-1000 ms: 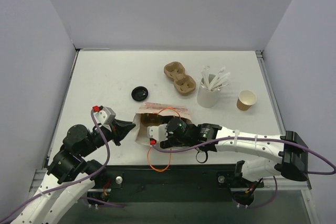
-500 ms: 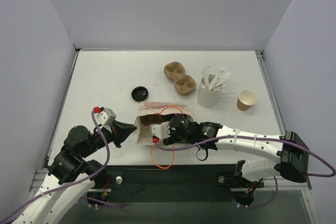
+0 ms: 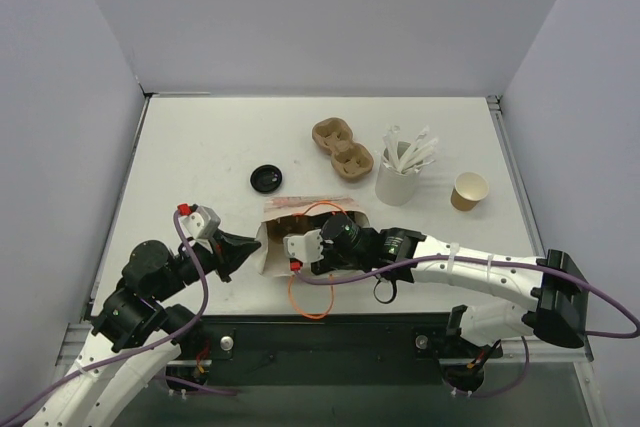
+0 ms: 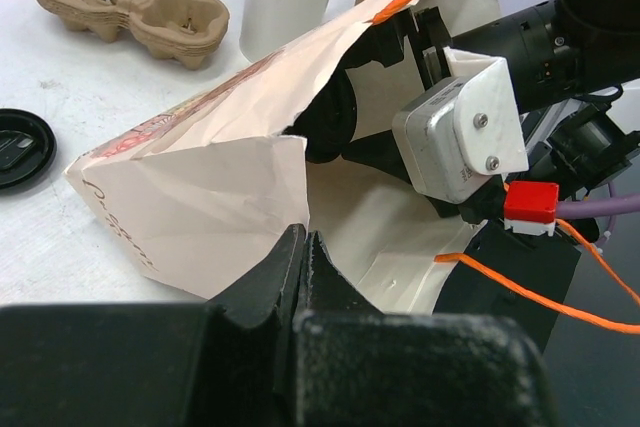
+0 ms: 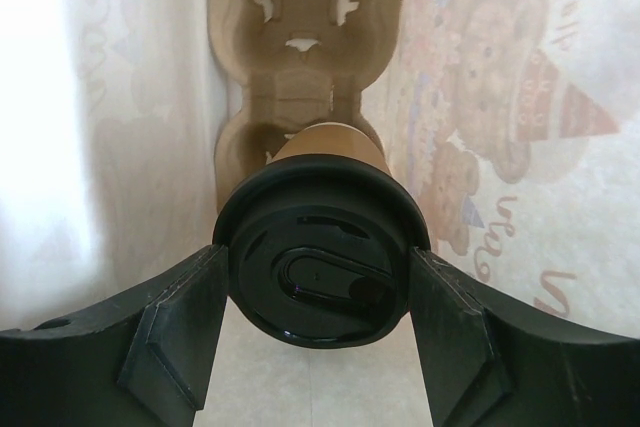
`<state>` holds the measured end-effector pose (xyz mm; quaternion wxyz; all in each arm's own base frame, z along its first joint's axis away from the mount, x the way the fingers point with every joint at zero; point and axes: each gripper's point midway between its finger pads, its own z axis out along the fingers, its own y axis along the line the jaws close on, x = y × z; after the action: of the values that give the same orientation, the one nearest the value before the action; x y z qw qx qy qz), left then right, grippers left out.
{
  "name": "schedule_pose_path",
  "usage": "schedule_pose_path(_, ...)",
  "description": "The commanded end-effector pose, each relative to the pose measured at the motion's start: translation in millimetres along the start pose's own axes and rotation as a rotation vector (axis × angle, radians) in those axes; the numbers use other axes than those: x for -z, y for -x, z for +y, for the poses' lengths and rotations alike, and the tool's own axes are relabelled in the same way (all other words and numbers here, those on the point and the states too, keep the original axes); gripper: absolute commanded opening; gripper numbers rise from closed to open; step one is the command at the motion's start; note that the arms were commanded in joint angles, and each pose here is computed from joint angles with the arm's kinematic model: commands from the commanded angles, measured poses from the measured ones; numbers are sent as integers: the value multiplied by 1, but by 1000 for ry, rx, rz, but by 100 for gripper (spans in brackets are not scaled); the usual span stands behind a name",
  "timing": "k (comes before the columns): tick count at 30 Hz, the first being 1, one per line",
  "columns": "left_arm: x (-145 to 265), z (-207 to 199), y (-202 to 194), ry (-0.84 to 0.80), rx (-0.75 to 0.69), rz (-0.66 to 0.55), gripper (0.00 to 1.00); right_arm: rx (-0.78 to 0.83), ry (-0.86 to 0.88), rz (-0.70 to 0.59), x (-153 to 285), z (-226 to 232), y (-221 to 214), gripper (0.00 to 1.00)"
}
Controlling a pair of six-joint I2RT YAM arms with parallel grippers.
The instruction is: Pack the takeout coffee
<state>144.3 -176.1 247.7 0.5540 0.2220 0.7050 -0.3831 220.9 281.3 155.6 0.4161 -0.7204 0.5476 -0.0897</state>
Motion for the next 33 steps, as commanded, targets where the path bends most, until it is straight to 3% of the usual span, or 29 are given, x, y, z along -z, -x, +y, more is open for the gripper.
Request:
schedule_pose_path(1, 0, -5, 15, -18, -11, -61, 0, 18, -1, 20, 7, -7, -5, 40)
schedule_pose_path(33, 1, -6, 14, -24, 3, -62, 0, 52, -12, 100, -13, 5, -23, 40)
